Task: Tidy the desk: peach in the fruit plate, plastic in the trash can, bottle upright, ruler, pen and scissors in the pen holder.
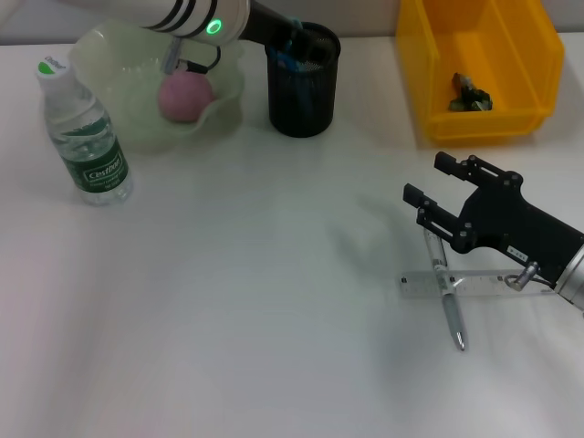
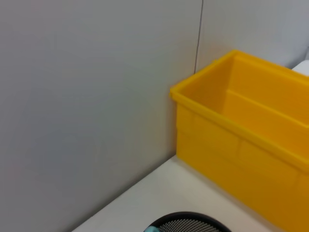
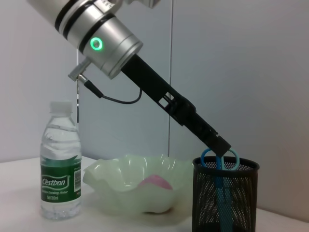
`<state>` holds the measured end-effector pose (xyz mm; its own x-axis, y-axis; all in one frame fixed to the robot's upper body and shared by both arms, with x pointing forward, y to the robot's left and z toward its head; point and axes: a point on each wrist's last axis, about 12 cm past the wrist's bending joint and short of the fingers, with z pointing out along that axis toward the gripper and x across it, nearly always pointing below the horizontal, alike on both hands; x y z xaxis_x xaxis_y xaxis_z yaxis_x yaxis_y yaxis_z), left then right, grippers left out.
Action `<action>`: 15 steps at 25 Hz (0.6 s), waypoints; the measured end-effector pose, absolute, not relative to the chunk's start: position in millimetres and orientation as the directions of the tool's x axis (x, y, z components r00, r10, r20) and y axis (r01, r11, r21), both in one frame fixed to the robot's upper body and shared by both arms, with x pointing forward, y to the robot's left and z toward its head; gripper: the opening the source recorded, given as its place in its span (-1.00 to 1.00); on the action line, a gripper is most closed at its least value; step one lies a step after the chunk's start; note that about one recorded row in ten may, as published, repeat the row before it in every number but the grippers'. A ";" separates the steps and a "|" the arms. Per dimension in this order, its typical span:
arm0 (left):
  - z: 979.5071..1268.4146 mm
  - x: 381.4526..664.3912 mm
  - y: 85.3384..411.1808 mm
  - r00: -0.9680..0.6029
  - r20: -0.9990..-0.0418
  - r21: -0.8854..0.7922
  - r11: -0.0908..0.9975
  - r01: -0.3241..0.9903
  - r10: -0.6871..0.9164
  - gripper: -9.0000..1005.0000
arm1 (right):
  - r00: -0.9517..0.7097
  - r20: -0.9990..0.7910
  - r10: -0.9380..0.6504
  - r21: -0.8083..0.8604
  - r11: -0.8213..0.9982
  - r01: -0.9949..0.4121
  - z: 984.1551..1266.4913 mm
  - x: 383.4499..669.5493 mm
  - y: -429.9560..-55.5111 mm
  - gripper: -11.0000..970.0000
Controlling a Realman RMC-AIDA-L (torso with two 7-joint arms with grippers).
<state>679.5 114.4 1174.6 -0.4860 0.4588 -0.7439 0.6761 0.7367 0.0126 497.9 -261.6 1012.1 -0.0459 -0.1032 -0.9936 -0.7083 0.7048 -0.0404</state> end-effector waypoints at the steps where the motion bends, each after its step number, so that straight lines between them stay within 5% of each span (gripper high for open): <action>1: 1175.0 679.1 114.2 -0.485 -0.748 0.006 0.736 0.677 0.453 0.44 | -0.052 -0.994 -0.098 -0.033 0.706 -0.707 1012.3 498.3 -261.9 0.27; 15: 1186.3 647.3 135.0 -0.340 -0.910 -0.152 0.572 0.806 0.238 0.43 | -0.072 -0.995 -0.072 -0.003 0.722 -0.692 1011.8 494.4 -268.0 0.28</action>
